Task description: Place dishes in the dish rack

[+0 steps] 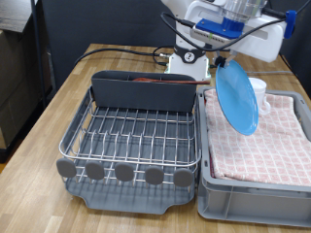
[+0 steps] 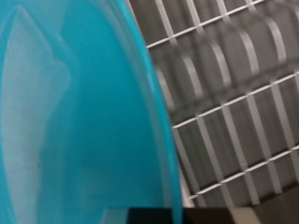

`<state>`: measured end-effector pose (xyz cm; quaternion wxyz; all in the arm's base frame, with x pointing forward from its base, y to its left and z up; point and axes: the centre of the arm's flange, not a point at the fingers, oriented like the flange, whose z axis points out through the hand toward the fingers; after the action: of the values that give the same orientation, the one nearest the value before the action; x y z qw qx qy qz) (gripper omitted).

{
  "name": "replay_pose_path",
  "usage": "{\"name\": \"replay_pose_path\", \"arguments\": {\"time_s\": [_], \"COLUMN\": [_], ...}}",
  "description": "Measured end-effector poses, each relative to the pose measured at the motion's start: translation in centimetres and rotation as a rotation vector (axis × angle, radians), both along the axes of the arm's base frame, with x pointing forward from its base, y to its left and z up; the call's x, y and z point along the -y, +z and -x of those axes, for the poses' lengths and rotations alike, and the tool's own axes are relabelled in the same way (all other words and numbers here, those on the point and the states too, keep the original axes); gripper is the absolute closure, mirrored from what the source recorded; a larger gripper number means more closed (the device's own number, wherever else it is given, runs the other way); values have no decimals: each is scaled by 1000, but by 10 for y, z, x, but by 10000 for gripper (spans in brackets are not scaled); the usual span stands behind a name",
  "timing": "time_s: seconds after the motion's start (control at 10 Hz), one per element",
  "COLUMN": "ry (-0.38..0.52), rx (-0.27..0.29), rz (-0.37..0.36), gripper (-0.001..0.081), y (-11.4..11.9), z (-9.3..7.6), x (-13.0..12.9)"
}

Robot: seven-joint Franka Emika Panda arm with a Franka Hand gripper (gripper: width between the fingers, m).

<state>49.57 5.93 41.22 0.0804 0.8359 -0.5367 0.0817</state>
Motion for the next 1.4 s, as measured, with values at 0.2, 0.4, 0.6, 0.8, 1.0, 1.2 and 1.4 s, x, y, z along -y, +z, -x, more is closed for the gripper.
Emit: {"name": "replay_pose_path", "arguments": {"time_s": [0.2,0.4,0.6,0.8,1.0,1.2,1.4], "ry": [38,81,134,201,270,258,283], "rx": [-40,-62,-82,-103,-94,-97,-85], "rz": [64,125,182,237,253,258,308], "gripper": [787,787,787,787,787,787,787], "y": [11,18,23,27,32,31,37], "z": [3,5,6,8,7,7,4], "x": [31,67,105,144,168,168,171]}}
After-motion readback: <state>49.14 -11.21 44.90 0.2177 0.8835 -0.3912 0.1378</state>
